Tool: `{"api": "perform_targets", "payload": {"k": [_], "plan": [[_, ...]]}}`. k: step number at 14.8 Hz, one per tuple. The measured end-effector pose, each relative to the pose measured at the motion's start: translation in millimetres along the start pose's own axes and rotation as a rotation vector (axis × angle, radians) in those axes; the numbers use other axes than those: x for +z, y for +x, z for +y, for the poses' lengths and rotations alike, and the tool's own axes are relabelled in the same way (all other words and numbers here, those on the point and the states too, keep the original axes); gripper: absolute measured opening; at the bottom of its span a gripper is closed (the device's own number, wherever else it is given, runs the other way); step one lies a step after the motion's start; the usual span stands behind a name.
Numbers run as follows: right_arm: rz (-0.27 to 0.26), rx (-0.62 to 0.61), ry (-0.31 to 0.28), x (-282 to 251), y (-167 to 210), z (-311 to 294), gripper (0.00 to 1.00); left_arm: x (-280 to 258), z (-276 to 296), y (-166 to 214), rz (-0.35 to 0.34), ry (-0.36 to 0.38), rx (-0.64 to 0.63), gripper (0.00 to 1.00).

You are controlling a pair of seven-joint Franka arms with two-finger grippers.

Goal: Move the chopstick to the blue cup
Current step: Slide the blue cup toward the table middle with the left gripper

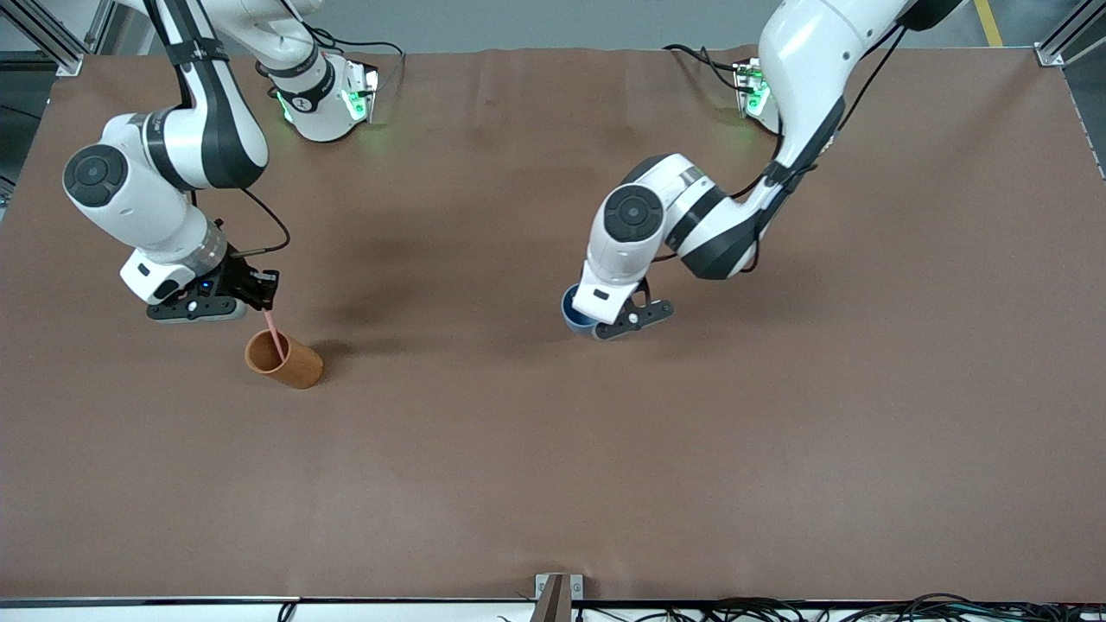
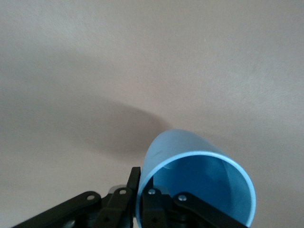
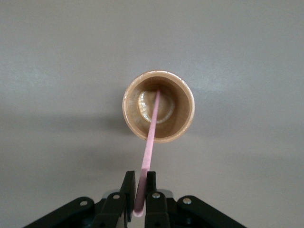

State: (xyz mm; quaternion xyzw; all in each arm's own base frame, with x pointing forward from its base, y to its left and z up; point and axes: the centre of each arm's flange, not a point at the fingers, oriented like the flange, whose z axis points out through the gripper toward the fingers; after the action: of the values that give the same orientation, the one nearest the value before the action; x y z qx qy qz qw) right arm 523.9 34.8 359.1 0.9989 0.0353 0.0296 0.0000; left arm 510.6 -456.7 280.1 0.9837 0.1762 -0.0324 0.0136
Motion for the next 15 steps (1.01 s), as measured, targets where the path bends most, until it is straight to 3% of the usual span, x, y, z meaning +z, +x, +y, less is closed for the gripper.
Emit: {"api": "perform_targets", "payload": {"k": [2,11,15], "plan": [[0.003,0.002,0.0,-1.6,0.0,0.2,0.11,16.2,8.3,-4.4,0.011,0.016,-0.004,0.05],[0.003,0.002,0.0,-1.5,-0.1,0.2,0.13,30.0,22.0,-9.8,0.026,-0.035,-0.027,0.07],[0.002,0.005,0.0,-1.4,-0.2,0.7,0.11,28.4,20.9,-5.1,0.032,-0.041,-0.031,0.41]]}}
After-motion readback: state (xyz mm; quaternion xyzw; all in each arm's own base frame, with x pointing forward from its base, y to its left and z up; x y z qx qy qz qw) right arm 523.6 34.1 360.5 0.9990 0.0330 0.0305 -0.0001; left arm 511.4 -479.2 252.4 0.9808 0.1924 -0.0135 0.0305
